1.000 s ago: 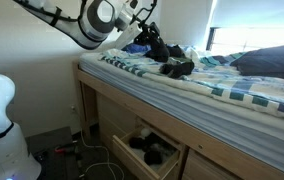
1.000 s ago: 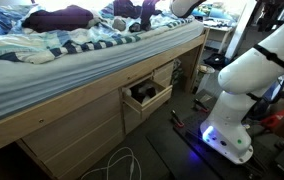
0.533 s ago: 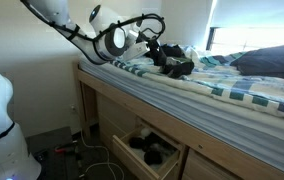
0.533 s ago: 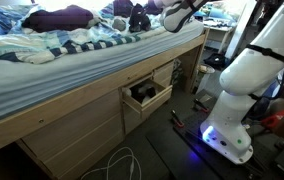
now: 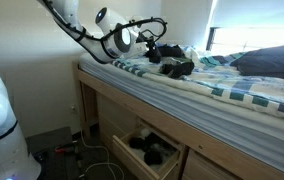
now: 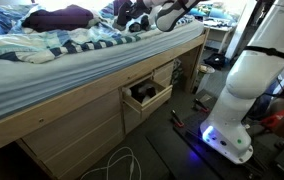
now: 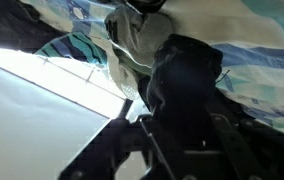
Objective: Pick up the object from the open drawer and put it on the bed
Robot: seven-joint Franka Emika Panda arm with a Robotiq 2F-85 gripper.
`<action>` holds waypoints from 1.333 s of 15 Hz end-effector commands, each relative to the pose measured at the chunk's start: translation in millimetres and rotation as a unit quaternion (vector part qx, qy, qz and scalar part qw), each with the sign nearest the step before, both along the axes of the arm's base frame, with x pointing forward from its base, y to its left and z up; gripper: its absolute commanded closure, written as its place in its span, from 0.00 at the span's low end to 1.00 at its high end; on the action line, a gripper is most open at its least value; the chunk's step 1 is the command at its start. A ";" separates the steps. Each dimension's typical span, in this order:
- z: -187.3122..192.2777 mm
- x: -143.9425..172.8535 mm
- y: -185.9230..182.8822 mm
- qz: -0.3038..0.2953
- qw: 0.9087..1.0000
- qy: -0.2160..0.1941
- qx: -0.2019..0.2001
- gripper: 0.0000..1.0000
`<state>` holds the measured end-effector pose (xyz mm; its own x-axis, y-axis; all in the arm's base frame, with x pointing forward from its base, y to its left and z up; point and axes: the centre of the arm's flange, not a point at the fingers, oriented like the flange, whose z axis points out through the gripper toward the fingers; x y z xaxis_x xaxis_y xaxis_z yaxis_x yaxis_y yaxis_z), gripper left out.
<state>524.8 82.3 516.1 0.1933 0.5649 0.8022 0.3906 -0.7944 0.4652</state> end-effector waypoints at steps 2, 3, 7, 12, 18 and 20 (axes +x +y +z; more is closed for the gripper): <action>-7.4 11.3 -27.3 0.005 1.000 -0.003 0.008 0.74; -9.3 11.9 -30.0 0.003 1.000 0.002 0.009 0.49; -18.3 13.5 -40.0 -0.007 1.000 0.019 0.009 0.20; -24.4 14.9 -49.1 -0.018 0.999 0.028 0.009 0.00; -25.2 14.4 -58.2 -0.031 0.999 0.031 0.005 0.00; -25.1 14.3 -64.0 -0.042 0.999 0.032 0.004 0.00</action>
<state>531.4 38.2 489.6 0.2800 0.5466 0.7892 0.3643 -0.8211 0.4394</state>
